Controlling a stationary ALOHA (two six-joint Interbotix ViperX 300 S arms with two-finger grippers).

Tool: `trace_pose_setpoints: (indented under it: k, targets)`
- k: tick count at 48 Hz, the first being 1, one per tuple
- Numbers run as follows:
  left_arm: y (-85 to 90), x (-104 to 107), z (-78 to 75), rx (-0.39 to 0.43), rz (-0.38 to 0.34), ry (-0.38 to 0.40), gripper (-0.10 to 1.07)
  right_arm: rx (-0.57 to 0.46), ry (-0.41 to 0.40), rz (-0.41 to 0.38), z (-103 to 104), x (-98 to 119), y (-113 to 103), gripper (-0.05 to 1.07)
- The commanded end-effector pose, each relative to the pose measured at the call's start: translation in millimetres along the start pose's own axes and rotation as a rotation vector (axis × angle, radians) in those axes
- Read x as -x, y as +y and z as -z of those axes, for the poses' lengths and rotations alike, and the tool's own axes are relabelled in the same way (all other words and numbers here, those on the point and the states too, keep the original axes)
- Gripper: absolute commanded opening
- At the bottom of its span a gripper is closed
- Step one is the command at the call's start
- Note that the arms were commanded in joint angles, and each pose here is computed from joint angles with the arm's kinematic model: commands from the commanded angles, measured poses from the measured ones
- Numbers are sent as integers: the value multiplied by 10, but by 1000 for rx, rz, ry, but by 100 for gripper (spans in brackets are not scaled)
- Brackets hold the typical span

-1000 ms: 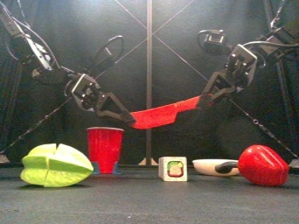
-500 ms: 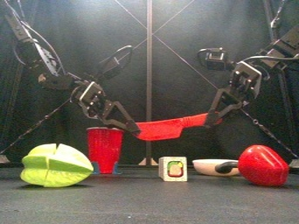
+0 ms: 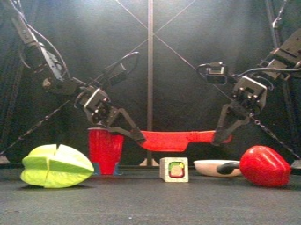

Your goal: Cut sushi roll

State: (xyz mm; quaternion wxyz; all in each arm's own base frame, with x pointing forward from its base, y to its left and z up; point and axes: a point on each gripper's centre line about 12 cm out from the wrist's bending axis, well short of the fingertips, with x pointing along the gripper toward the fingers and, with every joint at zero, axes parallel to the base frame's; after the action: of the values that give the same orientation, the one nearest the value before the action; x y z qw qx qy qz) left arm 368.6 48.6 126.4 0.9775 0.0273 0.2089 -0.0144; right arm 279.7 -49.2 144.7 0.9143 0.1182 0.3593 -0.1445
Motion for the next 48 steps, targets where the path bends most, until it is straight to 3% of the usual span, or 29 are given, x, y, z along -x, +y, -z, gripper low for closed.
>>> trace_pose_setpoints:
  k: [1,17,26,39,48]
  targets:
    - [-118,-55,-193,-16,31,-64,21,-36,-23,18,-80,17,-58,28]
    - [-163,-85,-169,-10,40,-56,21,-54,-20,15,-69,18,-46,28]
    - [-172,-55,-231,-16,40,-73,21,-50,-31,17,-97,35,-47,28]
    - [-329,-19,-372,-40,77,-111,21,-48,-59,4,-156,97,-15,28]
    - [-327,-58,-349,-40,72,-83,21,-46,-71,1,-181,122,-9,28]
